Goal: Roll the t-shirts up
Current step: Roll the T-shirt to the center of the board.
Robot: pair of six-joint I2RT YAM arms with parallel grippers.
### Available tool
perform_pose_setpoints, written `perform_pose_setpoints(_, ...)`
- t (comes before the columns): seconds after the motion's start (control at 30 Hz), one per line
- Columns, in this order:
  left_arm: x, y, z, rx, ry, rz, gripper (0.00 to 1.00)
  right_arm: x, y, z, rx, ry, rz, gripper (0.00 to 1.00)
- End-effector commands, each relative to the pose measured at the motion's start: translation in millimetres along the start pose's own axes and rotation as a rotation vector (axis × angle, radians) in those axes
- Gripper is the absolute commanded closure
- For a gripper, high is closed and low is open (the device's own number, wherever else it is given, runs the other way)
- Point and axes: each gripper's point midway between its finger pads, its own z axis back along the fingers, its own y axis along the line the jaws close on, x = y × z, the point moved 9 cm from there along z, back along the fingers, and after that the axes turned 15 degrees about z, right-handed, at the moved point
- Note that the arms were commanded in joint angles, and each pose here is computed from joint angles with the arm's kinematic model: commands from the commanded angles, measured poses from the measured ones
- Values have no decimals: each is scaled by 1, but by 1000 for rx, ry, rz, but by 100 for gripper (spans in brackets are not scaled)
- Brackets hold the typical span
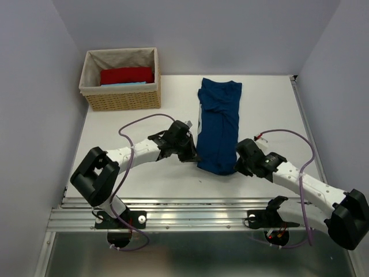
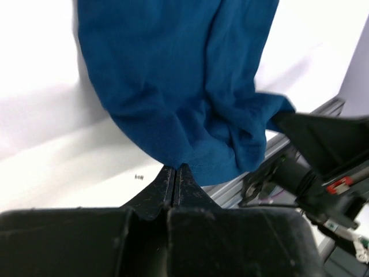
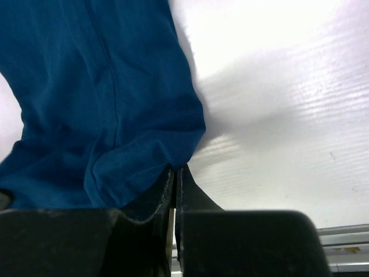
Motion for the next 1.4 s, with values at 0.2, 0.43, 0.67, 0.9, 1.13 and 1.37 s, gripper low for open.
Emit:
perform_pose_setpoints(0.2,56,-28,-5,-21,-104,-13,100,44,22,-4,-115,-167,80,99)
perform_pose_setpoints(0.43,75,-32,-18,-15,-124,8,100,60,32,-21,-154,-205,118,99)
perform_pose_setpoints(0.67,86,-26,-34,8,-122,24,100,73,39,-37,-177,-226,140,99)
perform_pose_setpoints(0.9,83,-24,-29,-1,-99,12,100,78,42,-34,-149,-211,159,99)
perform_pose_setpoints(1.13,50,-1,-14,30,3,-6,100,44,28,-21,-27,-63,161,99)
perform_pose_setpoints(1.37,20,21,-8,61,73,8,100,21,16,-12,21,4,108,99)
